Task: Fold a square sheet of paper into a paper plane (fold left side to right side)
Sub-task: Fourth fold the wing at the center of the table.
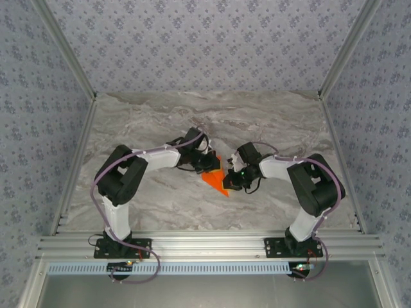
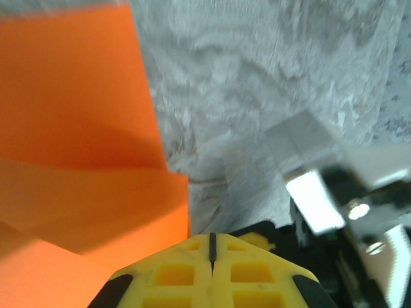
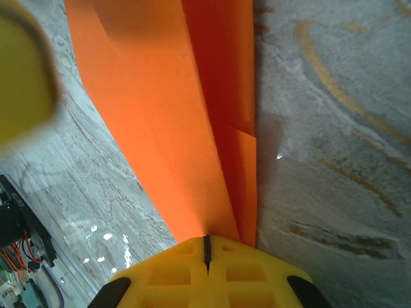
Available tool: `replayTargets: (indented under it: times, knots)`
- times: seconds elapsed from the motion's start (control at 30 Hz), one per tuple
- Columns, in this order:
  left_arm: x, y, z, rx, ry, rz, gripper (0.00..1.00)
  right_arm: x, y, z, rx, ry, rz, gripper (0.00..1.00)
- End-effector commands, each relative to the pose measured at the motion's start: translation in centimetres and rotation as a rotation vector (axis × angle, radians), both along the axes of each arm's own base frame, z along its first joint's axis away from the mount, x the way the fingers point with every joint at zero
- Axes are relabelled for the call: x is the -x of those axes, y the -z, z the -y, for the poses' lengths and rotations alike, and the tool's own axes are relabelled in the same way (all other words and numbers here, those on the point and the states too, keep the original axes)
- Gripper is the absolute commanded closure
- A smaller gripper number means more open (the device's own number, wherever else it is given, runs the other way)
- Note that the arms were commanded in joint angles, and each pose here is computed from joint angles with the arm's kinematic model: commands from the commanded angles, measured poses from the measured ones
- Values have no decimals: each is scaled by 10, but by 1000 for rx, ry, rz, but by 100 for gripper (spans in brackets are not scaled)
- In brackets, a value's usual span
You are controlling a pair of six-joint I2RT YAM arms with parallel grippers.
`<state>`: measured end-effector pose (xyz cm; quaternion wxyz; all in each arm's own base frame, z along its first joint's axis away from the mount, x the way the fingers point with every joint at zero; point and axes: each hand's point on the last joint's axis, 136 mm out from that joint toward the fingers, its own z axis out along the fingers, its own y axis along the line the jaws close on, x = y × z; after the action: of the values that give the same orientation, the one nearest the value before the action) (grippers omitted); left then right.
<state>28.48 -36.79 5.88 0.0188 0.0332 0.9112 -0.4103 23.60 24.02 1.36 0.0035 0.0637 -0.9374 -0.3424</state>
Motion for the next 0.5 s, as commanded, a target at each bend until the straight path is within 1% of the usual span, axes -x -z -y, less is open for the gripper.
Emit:
replayTargets:
  times: [0.0, 0.1, 0.27, 0.47]
  knots:
    - [12, 8, 11, 39, 34, -19, 99, 24, 44, 45, 261, 27, -96, 100]
    - [15, 18, 12, 50, 22, -43, 100, 25, 44, 45, 260, 27, -98, 100]
    - [22, 36, 8, 30, 15, -81, 100, 25, 44, 46, 269, 24, -98, 100]
    - [20, 51, 1, 5, -6, -57, 100, 27, 45, 51, 301, 17, -102, 100]
